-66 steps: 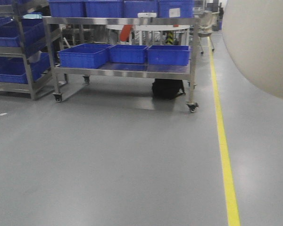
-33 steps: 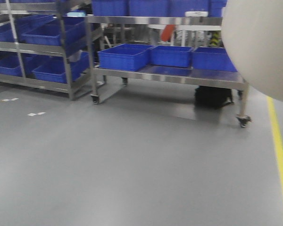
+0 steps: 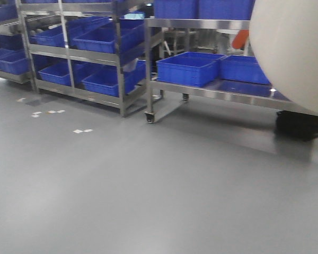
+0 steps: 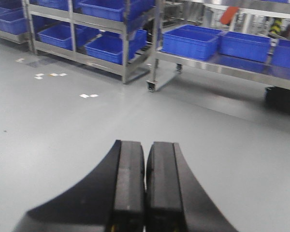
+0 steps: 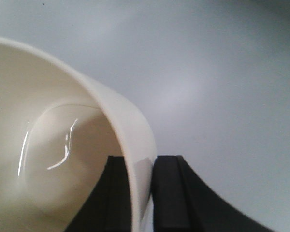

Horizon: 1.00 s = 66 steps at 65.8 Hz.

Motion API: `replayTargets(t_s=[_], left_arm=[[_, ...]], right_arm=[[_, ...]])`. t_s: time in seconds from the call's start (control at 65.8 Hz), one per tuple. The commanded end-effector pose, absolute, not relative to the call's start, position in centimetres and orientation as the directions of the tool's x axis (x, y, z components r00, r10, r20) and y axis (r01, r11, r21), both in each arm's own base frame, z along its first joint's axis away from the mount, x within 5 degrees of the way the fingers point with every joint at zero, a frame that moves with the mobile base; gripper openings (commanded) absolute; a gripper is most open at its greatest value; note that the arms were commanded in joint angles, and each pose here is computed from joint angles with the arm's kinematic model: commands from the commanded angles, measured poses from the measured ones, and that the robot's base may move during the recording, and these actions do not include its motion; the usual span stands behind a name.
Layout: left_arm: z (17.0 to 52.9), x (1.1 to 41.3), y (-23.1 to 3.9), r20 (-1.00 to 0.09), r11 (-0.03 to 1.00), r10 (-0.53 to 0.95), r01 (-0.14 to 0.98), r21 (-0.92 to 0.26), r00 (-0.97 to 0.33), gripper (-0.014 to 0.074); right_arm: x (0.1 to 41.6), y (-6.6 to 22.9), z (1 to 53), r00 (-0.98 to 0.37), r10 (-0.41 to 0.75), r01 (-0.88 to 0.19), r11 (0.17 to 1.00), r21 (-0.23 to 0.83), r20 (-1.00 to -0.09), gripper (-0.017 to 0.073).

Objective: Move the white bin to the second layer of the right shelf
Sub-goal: 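Drive the base away from the table holding the bin, then drive the base along the blue-crate racks toward the roller shelf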

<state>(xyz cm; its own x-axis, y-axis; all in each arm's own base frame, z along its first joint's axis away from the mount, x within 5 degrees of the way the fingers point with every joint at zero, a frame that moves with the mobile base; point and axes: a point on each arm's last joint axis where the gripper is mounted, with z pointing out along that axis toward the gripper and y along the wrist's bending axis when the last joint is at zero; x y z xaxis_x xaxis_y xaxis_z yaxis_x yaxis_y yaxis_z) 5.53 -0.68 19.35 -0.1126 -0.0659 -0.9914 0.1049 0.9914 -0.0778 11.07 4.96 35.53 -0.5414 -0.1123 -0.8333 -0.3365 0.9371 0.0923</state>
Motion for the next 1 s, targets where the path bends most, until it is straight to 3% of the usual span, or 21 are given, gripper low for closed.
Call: replayTargets(t_s=[0.0, 0.988], left_arm=[[19.34, 5.54, -0.64, -0.996, 0.990, -0.087, 0.108, -0.090, -0.033, 0.0085], [19.34, 5.54, -0.64, -0.996, 0.990, -0.087, 0.108, -0.090, -0.033, 0.0085]], right_arm=[[11.29, 5.02, 37.18, -0.446, -0.078, -0.349, 0.933, 0.093, -0.892, 0.0057], [11.29, 5.02, 37.18, -0.446, -0.078, -0.349, 0.933, 0.093, -0.892, 0.0057]])
